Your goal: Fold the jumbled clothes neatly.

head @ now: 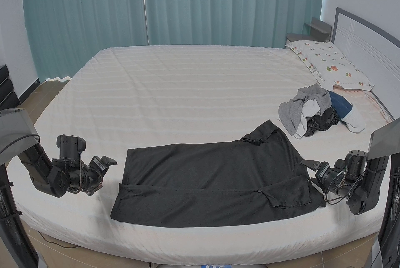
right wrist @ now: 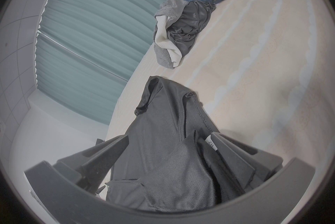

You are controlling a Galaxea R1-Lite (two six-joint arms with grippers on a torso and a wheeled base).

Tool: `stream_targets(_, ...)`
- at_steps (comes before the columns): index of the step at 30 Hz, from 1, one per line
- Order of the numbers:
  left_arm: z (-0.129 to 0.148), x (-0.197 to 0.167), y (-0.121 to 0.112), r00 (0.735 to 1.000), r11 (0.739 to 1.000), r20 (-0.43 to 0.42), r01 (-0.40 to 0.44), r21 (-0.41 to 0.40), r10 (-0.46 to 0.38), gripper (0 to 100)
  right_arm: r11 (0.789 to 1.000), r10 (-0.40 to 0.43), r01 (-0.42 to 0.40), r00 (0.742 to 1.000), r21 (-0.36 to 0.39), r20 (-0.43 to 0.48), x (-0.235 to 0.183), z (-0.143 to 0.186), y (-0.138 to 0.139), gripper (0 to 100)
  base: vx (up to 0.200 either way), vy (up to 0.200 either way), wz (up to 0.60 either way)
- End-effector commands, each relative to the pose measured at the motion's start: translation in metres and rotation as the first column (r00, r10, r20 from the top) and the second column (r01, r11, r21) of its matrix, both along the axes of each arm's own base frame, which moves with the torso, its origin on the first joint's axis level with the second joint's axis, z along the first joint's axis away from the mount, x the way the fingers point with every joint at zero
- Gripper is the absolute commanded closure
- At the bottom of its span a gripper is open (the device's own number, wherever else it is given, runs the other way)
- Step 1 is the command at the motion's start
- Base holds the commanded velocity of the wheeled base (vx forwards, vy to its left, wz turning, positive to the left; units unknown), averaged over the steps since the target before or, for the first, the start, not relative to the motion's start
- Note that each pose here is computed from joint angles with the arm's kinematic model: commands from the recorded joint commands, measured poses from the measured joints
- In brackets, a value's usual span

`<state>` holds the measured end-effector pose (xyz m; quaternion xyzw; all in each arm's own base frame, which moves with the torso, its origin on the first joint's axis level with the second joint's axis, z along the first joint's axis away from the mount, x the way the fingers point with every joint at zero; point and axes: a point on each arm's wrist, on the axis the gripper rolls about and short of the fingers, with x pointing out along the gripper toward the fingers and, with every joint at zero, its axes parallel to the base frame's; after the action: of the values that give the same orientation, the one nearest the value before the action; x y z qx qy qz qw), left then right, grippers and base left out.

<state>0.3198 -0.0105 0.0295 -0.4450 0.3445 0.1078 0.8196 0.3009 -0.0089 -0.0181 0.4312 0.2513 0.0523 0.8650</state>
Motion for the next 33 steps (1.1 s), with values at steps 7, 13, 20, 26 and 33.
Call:
stream_targets(7,0.016,0.046,-0.013,0.991,1.000,0.131,0.023,-0.001,-0.023,0,1.000,0.009,-0.009,0.999,0.001,-0.045,-0.006,-0.010,0.003,0,0.000,0.000,0.00)
stream_targets(13,-0.003,0.083,-0.020,0.986,0.999,0.161,0.050,0.021,-0.053,0,1.000,0.007,-0.006,0.998,0.015,-0.068,-0.007,-0.015,0.003,0,0.000,0.000,0.00)
stream_targets(20,-0.017,0.108,-0.029,0.975,0.991,0.196,0.085,0.103,-0.104,0,0.999,0.001,0.001,0.996,0.034,-0.086,-0.007,-0.019,0.005,0,0.000,0.000,0.00)
stream_targets(26,-0.045,0.121,-0.045,0.975,0.986,0.176,0.112,0.126,-0.133,0,1.000,0.015,-0.013,0.995,0.029,-0.095,-0.008,-0.021,0.010,0,0.000,0.000,0.00)
stream_targets(33,-0.057,0.126,-0.049,0.973,0.974,0.199,0.072,0.215,-0.116,0,0.999,0.026,-0.023,0.995,0.024,-0.100,-0.009,-0.022,0.014,0,0.000,0.000,0.00)
